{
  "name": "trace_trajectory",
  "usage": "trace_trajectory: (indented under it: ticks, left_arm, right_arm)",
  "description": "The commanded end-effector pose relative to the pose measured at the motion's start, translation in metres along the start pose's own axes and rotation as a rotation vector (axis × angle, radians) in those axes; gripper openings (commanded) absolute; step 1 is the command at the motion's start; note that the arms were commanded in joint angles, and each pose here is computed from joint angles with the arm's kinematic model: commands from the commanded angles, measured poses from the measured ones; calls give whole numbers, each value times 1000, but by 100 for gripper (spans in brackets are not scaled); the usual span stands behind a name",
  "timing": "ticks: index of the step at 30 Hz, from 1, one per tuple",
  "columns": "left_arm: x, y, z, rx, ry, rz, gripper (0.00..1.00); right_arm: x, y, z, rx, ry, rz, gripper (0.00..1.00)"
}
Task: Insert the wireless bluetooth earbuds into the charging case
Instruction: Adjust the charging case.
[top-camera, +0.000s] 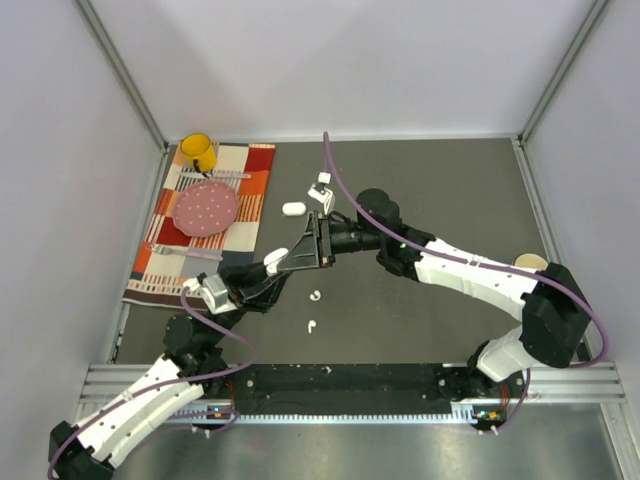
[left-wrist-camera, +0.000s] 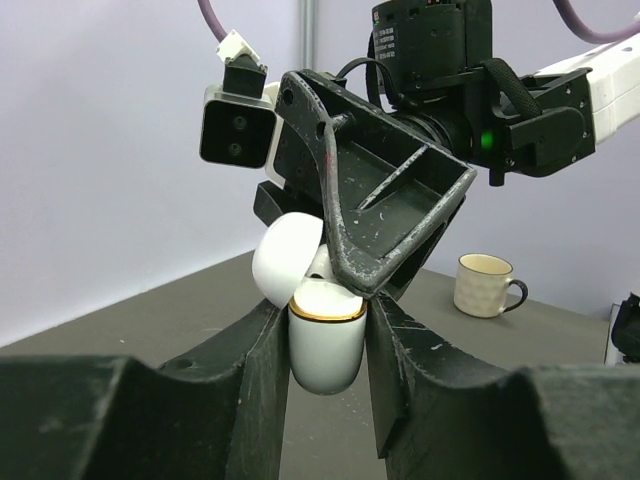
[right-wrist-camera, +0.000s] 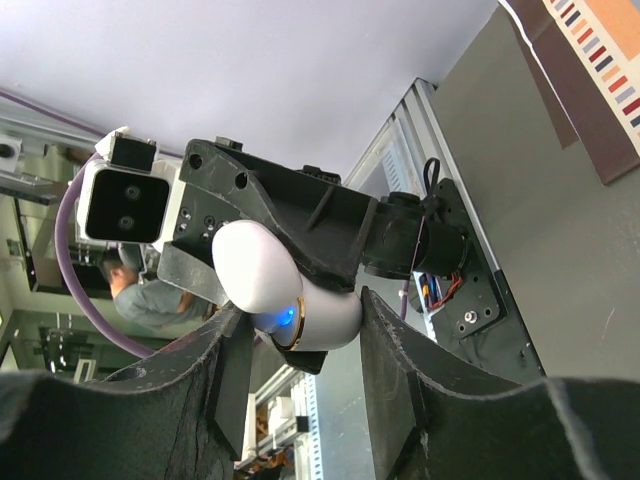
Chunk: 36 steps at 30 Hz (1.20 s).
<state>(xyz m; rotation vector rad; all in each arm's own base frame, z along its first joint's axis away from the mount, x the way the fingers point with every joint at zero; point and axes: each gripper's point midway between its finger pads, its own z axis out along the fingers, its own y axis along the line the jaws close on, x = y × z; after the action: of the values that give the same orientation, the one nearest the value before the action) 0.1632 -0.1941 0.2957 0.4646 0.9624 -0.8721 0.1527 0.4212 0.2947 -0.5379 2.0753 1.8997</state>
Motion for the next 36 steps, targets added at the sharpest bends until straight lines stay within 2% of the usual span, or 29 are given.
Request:
trace_trajectory:
  ticks: [1, 8, 11, 12, 13, 15, 21, 22, 23, 25, 26, 29, 32, 36]
  left_arm:
    - [-4, -3, 0, 15, -23, -13, 39]
    - [-2, 0, -2, -4, -18, -14, 40]
    - [-2, -1, -1, -1, -18, -11, 37]
    - [-2, -1, -1, 2, -16, -11, 25]
    - [-1, -1, -1, 4, -13, -8, 20]
    - [-3, -2, -1, 5, -17, -8, 14]
    - [-7, -1, 1, 3, -34, -5, 19]
    - [-8, -2, 1, 7, -37, 1, 5]
    - [-7, -3, 1, 16, -31, 8, 0]
    - [-6, -5, 3, 30, -20, 13, 0]
    - [-8, -6, 3, 35, -24, 16, 0]
    - [-9, -4, 1, 25, -40, 14, 0]
    - [-10, -1, -4, 3, -60, 17, 0]
    - [-9, 8, -12, -58, -71, 13, 0]
  right_arm:
    - [-9, 31, 2, -81, -18, -69, 30]
    - [-9, 35, 0, -92, -21, -79, 30]
    - [-9, 34, 0, -92, -22, -78, 30]
    - [-8, 35, 0, -92, -21, -78, 30]
    - [-9, 35, 0, -91, -22, -78, 30]
    - [-8, 33, 0, -87, -18, -74, 31]
    - [-6, 30, 1, -70, -12, -74, 31]
    - [-5, 29, 2, -66, -11, -72, 31]
    - [-5, 28, 2, -65, -10, -71, 32]
    - [-4, 27, 2, -62, -7, -70, 38]
    - [-5, 28, 2, -62, -7, -72, 51]
    - [-5, 26, 1, -51, -11, -79, 70]
    - [-12, 24, -6, -31, -43, -94, 83]
    - [-23, 29, -21, -2, -124, -155, 92]
